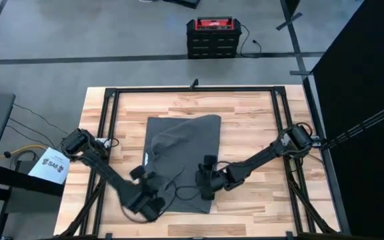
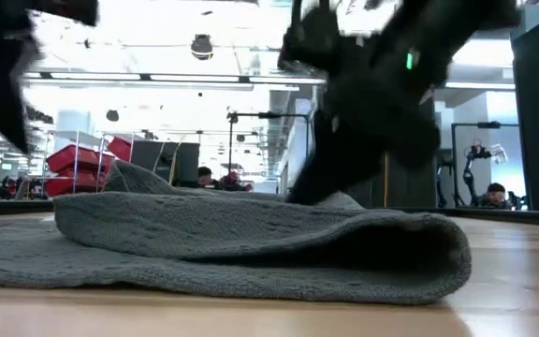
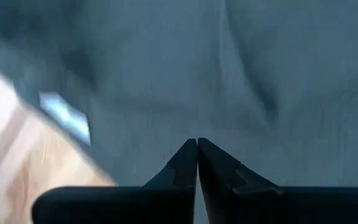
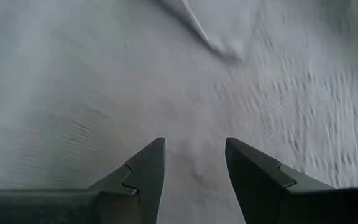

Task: Roll towel
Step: Fold the gray towel

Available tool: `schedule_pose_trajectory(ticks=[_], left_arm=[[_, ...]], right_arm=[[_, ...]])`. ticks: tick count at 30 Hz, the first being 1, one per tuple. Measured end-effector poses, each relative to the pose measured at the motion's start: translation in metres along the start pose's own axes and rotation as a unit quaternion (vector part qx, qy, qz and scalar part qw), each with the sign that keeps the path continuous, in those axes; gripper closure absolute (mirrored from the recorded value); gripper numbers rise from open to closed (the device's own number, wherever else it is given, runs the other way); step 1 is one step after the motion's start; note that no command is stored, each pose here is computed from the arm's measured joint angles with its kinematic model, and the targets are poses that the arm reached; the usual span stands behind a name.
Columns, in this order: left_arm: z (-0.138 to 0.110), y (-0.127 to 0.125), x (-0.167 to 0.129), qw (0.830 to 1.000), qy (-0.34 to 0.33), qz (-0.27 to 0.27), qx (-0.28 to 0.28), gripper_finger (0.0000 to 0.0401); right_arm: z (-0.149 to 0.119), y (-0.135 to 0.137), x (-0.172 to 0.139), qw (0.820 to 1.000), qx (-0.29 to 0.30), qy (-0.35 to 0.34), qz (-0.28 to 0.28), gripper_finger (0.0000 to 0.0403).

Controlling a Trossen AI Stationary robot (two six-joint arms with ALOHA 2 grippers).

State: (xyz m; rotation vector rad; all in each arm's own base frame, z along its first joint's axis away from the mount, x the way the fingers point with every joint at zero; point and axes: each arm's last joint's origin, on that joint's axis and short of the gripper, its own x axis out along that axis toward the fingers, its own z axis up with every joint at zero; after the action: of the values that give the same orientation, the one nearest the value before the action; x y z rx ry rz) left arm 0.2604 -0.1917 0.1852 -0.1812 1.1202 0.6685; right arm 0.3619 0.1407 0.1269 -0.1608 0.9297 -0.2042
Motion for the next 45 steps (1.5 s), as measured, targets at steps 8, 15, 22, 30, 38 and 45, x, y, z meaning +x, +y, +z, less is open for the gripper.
schedule_pose_trajectory(ticks=[8,15,22,30,38,45], left_arm=[[0.047,-0.011,0.054,0.997,0.015,-0.072,0.032,0.0401],[0.036,-0.010,0.052,0.993,0.091,-0.079,0.020,0.0401],[-0.018,-0.019,0.024,0.979,0.194,-0.060,-0.014,0.0401],[-0.029,-0.032,-0.006,0.992,0.094,-0.071,-0.043,0.0401],[0.046,-0.037,0.026,0.992,-0.078,-0.099,0.008,0.0401],[0.061,-0.021,0.055,0.998,-0.031,-0.034,0.030,0.0401]], right_arm=[[-0.014,-0.002,0.005,1.000,0.012,0.011,-0.007,0.0255],[-0.015,-0.002,0.005,1.000,0.016,0.018,-0.008,0.0255],[-0.017,-0.003,0.004,0.999,0.014,0.027,-0.012,0.0255],[-0.016,-0.005,0.006,1.000,0.019,0.023,-0.008,0.0255],[-0.014,-0.004,0.007,1.000,0.024,0.015,-0.005,0.0255],[-0.016,0.001,0.005,1.000,0.018,0.014,-0.002,0.0255]])
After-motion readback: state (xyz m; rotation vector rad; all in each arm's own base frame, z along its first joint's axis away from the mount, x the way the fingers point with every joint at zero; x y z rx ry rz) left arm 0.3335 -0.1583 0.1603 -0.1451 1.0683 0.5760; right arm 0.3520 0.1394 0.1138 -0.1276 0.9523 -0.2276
